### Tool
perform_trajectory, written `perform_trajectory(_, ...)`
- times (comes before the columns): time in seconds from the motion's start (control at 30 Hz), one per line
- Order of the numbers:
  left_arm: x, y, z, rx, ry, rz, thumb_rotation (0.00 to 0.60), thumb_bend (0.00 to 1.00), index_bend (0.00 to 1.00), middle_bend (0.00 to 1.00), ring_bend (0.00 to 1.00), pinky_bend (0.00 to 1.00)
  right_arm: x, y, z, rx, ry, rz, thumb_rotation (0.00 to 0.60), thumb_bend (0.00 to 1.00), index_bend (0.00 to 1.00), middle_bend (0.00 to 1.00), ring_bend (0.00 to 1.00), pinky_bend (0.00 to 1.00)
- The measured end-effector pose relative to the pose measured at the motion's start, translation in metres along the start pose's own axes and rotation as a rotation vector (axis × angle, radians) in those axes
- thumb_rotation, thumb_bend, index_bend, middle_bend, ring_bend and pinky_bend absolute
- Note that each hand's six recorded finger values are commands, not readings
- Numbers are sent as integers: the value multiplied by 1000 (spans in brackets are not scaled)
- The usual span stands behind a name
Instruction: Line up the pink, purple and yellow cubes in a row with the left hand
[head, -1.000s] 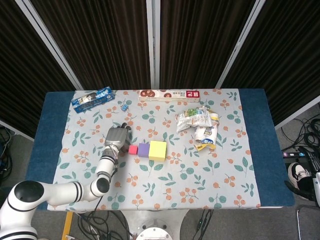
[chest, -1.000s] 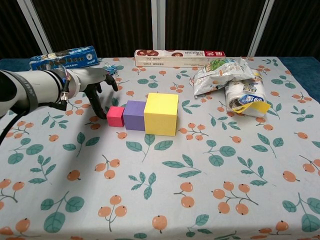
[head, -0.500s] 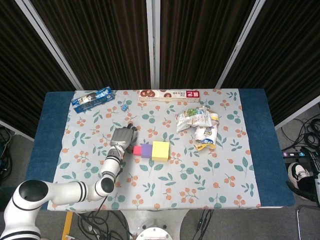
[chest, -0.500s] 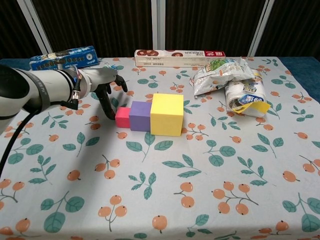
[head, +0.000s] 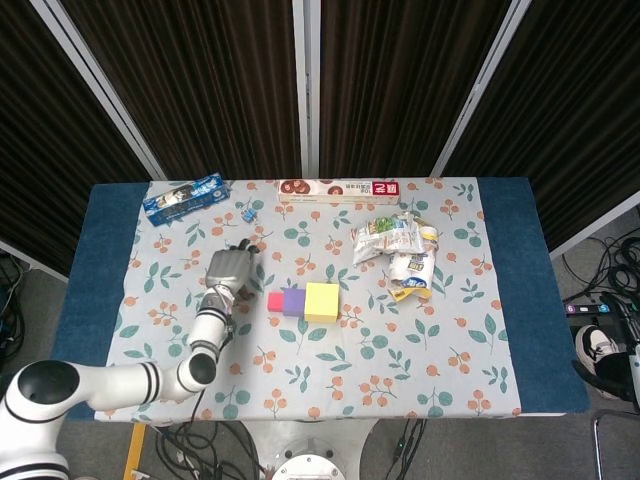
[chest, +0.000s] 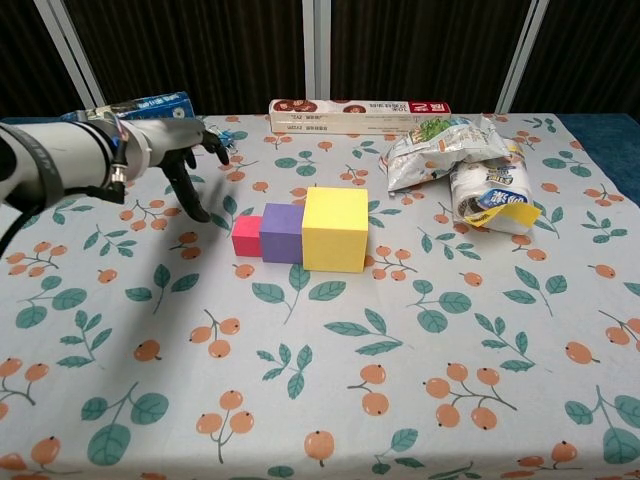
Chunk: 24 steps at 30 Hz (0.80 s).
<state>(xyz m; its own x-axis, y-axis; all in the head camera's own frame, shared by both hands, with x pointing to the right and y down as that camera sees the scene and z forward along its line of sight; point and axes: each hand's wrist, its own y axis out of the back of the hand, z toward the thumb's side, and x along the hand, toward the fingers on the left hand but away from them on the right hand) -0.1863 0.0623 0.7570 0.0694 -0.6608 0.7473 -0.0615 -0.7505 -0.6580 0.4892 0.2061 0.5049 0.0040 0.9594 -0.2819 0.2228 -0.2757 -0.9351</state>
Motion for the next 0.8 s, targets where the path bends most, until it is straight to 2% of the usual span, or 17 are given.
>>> perform_trajectory(0.07, -3, 12, -11, -20, 2, 38, 600, 207, 242, 174, 211, 215, -2, -1, -1, 1, -1, 6, 600, 27, 94, 170, 12, 115)
perform_trajectory(0.23, -15, 42, -46, -43, 2, 161, 600, 208, 242, 174, 203, 212, -5, -4, -3, 3, -3, 15, 600, 51, 94, 166, 12, 115)
perform_trajectory(0.47, -64, 70, -117, -22, 4, 368, 600, 210, 242, 174, 200, 211, -13, -15, -1, -11, 10, 36, 600, 87, 94, 155, 12, 115)
perform_trajectory(0.6, -105, 68, -155, -11, 25, 442, 600, 209, 242, 174, 200, 211, -8, -19, 1, -12, 20, 41, 600, 87, 95, 147, 12, 115)
perform_trajectory(0.8, -161, 47, -194, -24, 82, 469, 600, 209, 242, 174, 200, 211, -9, -21, 7, -7, 35, 44, 600, 86, 94, 146, 12, 115)
